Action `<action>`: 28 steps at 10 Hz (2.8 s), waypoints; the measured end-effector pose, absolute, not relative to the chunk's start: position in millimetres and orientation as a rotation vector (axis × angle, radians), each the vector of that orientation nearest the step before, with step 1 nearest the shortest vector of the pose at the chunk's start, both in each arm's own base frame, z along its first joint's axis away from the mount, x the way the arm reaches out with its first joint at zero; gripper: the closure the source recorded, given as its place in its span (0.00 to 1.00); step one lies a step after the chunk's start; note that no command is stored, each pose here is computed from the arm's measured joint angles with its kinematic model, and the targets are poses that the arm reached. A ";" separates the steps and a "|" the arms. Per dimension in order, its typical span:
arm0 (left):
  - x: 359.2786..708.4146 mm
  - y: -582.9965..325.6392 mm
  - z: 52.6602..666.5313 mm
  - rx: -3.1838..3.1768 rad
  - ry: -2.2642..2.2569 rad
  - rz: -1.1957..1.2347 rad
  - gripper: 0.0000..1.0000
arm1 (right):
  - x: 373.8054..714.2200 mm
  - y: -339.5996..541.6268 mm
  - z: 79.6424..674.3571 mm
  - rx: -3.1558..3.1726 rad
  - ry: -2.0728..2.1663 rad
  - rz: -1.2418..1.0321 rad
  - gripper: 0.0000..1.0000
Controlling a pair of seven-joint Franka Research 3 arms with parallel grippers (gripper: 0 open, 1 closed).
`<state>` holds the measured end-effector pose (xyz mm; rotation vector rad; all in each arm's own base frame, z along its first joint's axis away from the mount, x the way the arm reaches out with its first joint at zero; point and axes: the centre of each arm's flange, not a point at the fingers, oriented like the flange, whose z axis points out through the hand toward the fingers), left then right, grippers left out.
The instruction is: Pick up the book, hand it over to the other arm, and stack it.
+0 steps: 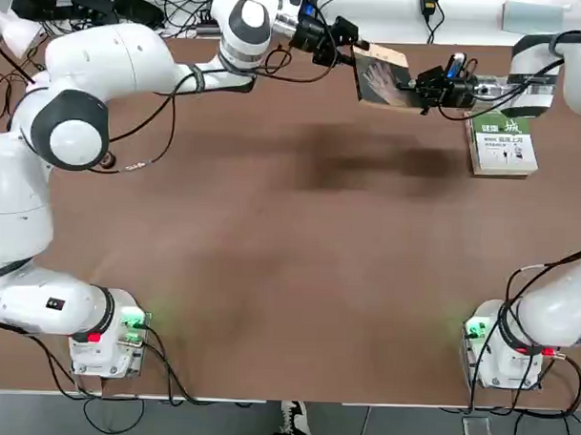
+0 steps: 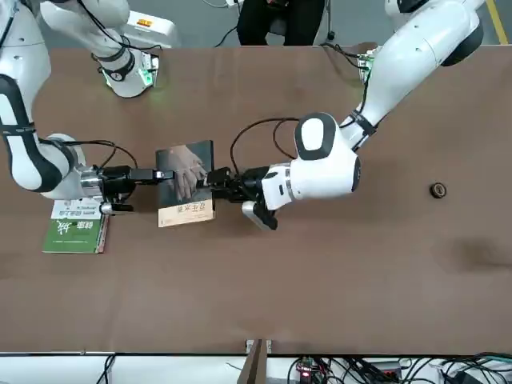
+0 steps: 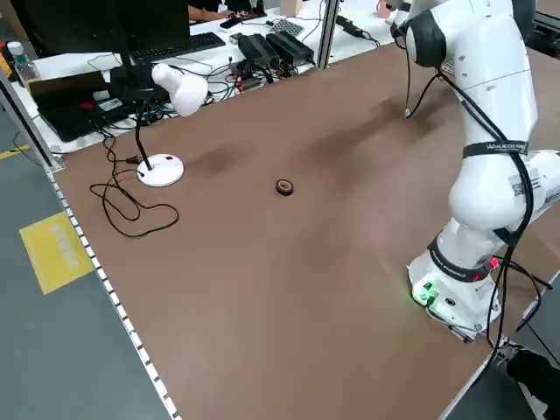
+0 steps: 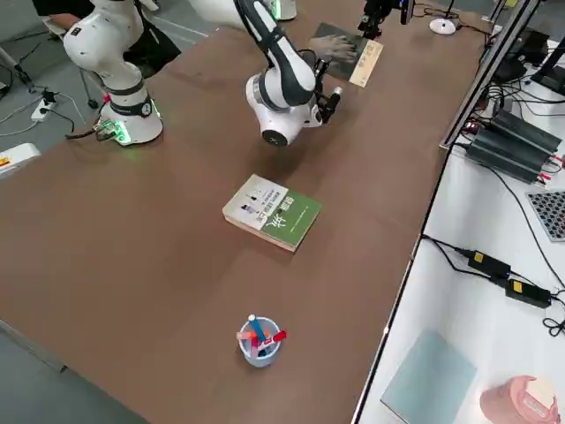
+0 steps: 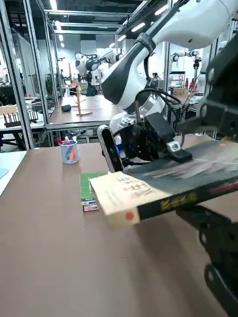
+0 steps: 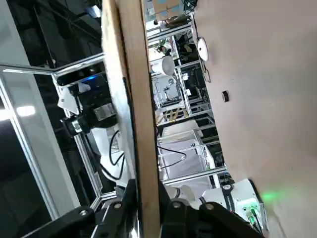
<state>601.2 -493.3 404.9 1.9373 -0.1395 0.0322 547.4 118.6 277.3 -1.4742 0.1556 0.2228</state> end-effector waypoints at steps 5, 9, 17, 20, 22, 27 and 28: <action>603.7 -492.1 412.9 1.940 -0.158 0.058 0.36 | 555.9 53.0 288.8 -1.498 0.212 0.235 0.81; 617.9 -468.2 424.5 2.138 -0.380 0.178 0.39 | 553.2 -22.5 300.8 -1.575 0.223 0.225 0.81; 648.9 -365.6 447.4 2.641 -0.721 0.220 0.07 | 558.1 -136.8 323.1 -1.726 0.122 0.228 0.81; 644.2 -351.4 454.2 2.784 -0.845 0.205 0.00 | 562.5 -163.9 302.0 -1.750 0.113 0.275 0.81; 646.5 -324.6 464.6 2.856 -0.837 0.156 0.00 | 563.4 -185.4 287.1 -1.794 0.093 0.300 0.81; 671.6 -218.1 460.6 2.962 -0.649 0.018 0.00 | 572.3 -216.1 282.6 -1.841 0.025 0.348 0.81; 672.2 -207.8 457.8 2.971 -0.629 0.007 0.00 | 573.1 -217.9 280.5 -1.840 -0.004 0.353 0.81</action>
